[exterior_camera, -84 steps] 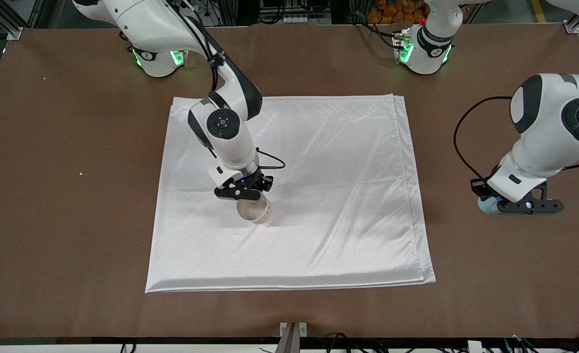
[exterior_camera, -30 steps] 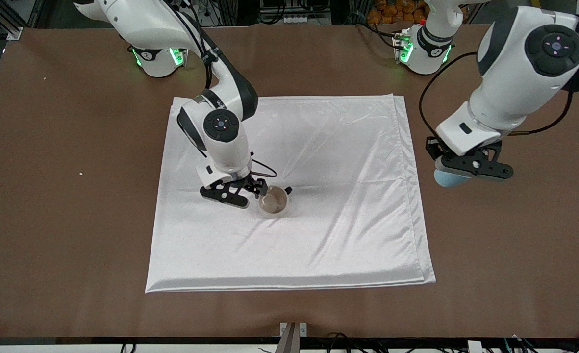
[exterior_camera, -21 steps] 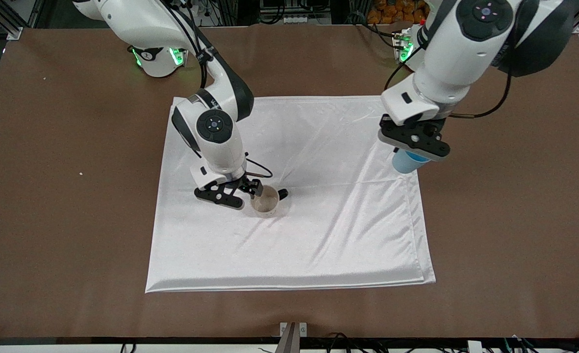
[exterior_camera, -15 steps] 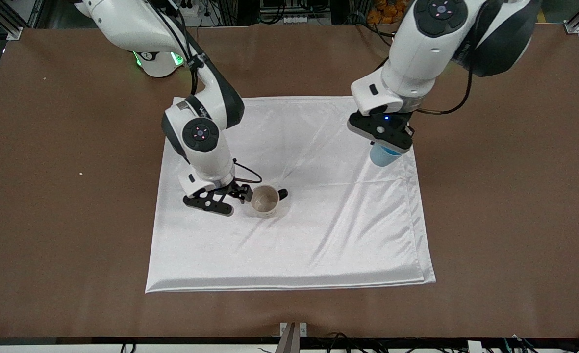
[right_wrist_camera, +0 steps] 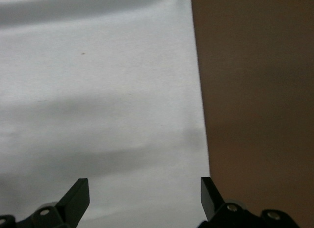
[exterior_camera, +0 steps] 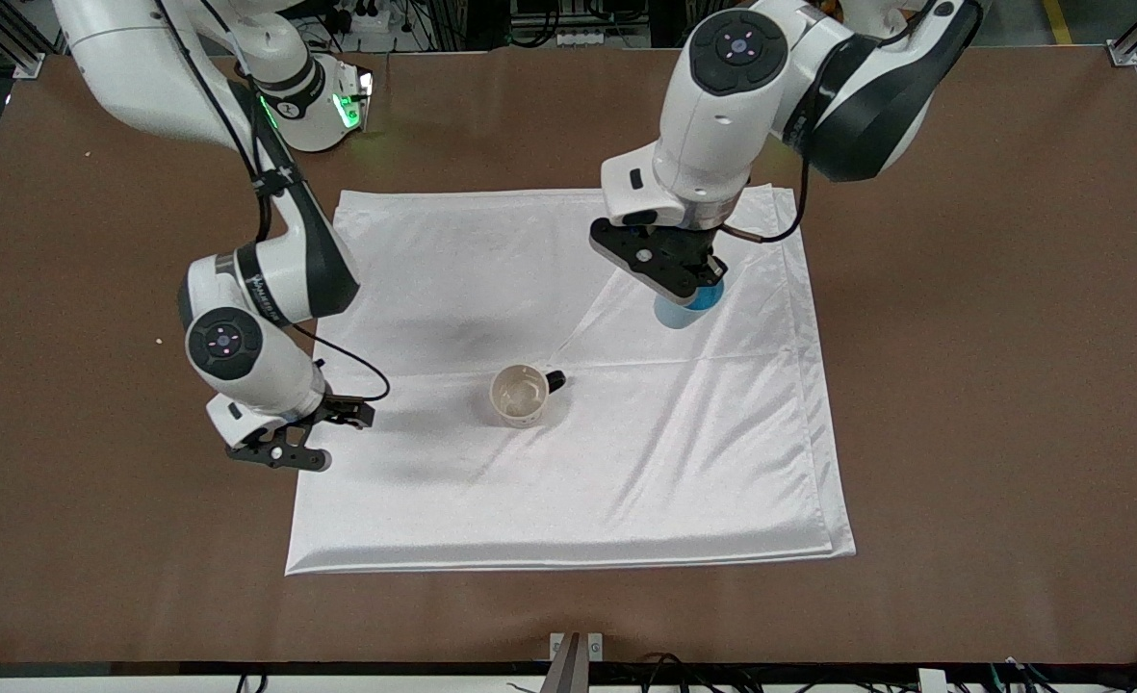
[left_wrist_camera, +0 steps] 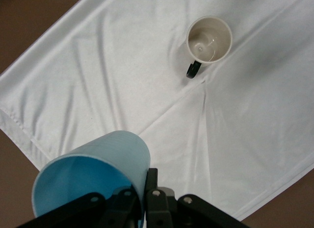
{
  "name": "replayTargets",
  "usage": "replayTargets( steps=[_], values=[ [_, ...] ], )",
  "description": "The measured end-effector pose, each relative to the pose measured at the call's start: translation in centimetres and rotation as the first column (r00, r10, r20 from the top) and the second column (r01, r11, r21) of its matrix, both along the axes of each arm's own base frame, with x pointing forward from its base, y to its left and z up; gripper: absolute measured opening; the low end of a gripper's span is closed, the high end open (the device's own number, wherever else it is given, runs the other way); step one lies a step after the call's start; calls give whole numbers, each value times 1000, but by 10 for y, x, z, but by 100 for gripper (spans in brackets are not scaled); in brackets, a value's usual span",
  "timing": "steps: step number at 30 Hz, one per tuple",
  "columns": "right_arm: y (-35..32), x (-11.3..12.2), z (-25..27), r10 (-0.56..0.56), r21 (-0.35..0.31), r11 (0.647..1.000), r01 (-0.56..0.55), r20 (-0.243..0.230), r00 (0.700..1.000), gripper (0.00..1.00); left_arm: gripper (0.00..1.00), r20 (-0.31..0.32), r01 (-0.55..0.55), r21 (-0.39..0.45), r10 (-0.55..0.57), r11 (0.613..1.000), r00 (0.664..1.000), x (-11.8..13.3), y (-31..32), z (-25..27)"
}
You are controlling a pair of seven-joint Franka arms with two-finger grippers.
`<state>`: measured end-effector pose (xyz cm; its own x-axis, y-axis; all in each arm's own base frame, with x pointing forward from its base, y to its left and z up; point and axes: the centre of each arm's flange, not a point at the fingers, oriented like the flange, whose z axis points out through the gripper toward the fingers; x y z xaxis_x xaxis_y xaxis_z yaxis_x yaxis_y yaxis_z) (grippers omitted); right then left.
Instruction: Place blue cup into white mug on cloth
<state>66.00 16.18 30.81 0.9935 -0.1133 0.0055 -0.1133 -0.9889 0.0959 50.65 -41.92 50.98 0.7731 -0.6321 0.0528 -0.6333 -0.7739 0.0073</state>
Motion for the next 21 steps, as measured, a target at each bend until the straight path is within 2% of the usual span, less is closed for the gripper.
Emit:
replayTargets(
  steps=[3, 8, 16, 21],
  values=[
    [-27, 2, -4, 11, 3, 1000, -11, 2, 1000, 100, 4, -1, 33, 2, -33, 999, 999, -4, -18, -8],
    [-59, -3, -13, 27, 17, 999, -27, 44, 999, 100, 4, 10, 68, -3, -68, 998, 998, -7, -48, -29],
    [-97, -26, -32, 69, 24, 997, -70, 64, 996, 100, 4, 46, 94, 14, -95, 995, 994, -7, -83, -82],
    [-130, -44, -38, 84, 24, 996, -86, 78, 993, 100, 4, 85, 125, 49, -129, 991, 988, -18, -111, -113]
  ],
)
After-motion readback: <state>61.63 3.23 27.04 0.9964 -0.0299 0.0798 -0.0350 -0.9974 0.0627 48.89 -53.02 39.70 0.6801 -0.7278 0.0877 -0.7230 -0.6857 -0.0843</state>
